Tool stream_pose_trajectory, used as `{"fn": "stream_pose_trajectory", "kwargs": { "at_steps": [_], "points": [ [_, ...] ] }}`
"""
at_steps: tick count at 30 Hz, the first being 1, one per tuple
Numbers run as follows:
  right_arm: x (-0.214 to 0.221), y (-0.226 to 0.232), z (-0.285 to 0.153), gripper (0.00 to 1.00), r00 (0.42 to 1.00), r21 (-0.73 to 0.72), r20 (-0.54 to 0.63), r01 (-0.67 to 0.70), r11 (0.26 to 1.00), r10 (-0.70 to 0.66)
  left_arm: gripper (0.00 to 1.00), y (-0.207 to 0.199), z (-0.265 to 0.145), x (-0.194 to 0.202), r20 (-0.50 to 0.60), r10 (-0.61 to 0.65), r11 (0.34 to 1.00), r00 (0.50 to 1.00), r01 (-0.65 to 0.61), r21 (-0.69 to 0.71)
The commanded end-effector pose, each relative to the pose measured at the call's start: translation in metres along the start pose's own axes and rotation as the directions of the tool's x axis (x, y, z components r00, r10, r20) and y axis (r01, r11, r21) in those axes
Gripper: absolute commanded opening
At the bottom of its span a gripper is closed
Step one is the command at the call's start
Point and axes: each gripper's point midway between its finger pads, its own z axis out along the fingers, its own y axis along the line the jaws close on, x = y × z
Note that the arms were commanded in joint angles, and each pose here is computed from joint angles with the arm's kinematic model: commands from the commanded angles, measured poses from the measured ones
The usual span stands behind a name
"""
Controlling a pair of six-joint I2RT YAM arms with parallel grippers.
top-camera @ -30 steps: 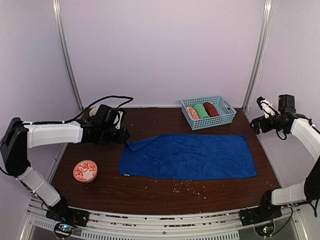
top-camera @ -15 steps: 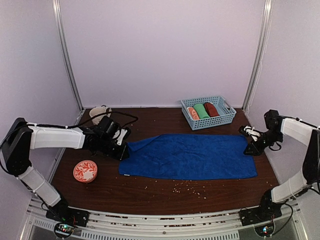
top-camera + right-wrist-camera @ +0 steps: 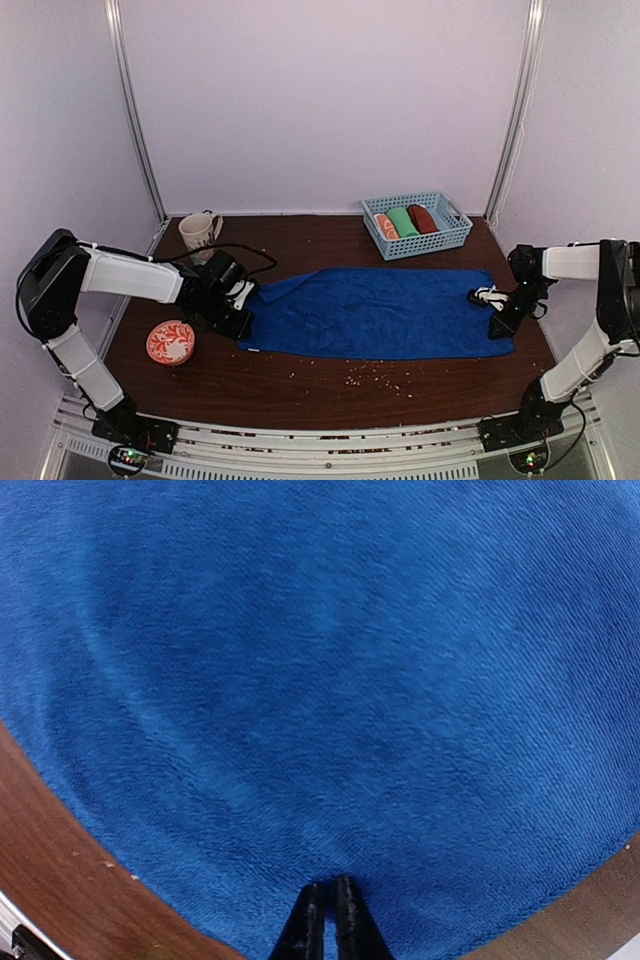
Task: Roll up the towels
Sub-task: Smooth out the towel at the center of the board.
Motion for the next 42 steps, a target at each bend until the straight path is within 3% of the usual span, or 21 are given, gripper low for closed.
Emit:
{"fn": "stream_pose_trajectory", "kwargs": {
  "at_steps": [1,7,12,22,31,38,42],
  "points": [
    [0.007,-0.025,0.007,0.05,0.998,0.123,-0.052,-0.033,0.992,0.040,0.00,0.009,0.013,0.023,-0.062,-0.029,0.999,0.998,0.027,-0.032],
    [0.024,-0.021,0.016,0.04,0.994,0.136,-0.104,-0.021,0.990,0.036,0.00,0.007,0.001,0.045,-0.070,-0.088,0.996,0.994,0.088,-0.006],
    [0.035,0.018,0.025,0.03,0.989,-0.003,-0.134,0.064,0.998,-0.064,0.00,0.002,0.003,0.071,-0.119,-0.094,0.995,0.988,0.095,0.003],
    [0.067,0.057,0.020,0.05,0.958,-0.112,-0.224,0.155,0.982,-0.177,0.00,-0.010,-0.007,0.117,-0.185,-0.135,0.991,0.974,0.130,-0.036],
    [0.079,0.061,0.007,0.06,0.925,-0.133,-0.285,0.220,0.966,-0.250,0.00,-0.003,-0.018,0.146,-0.199,-0.175,0.982,0.964,0.157,-0.103],
    [0.082,0.057,-0.001,0.07,0.913,-0.112,-0.324,0.225,0.968,-0.249,0.00,0.001,-0.028,0.185,-0.271,-0.237,0.966,0.933,0.197,-0.168],
    [0.064,0.059,-0.012,0.08,0.926,-0.104,-0.263,0.252,0.962,-0.271,0.00,-0.009,-0.042,0.163,-0.210,-0.227,0.971,0.951,0.203,-0.130]
  ]
}}
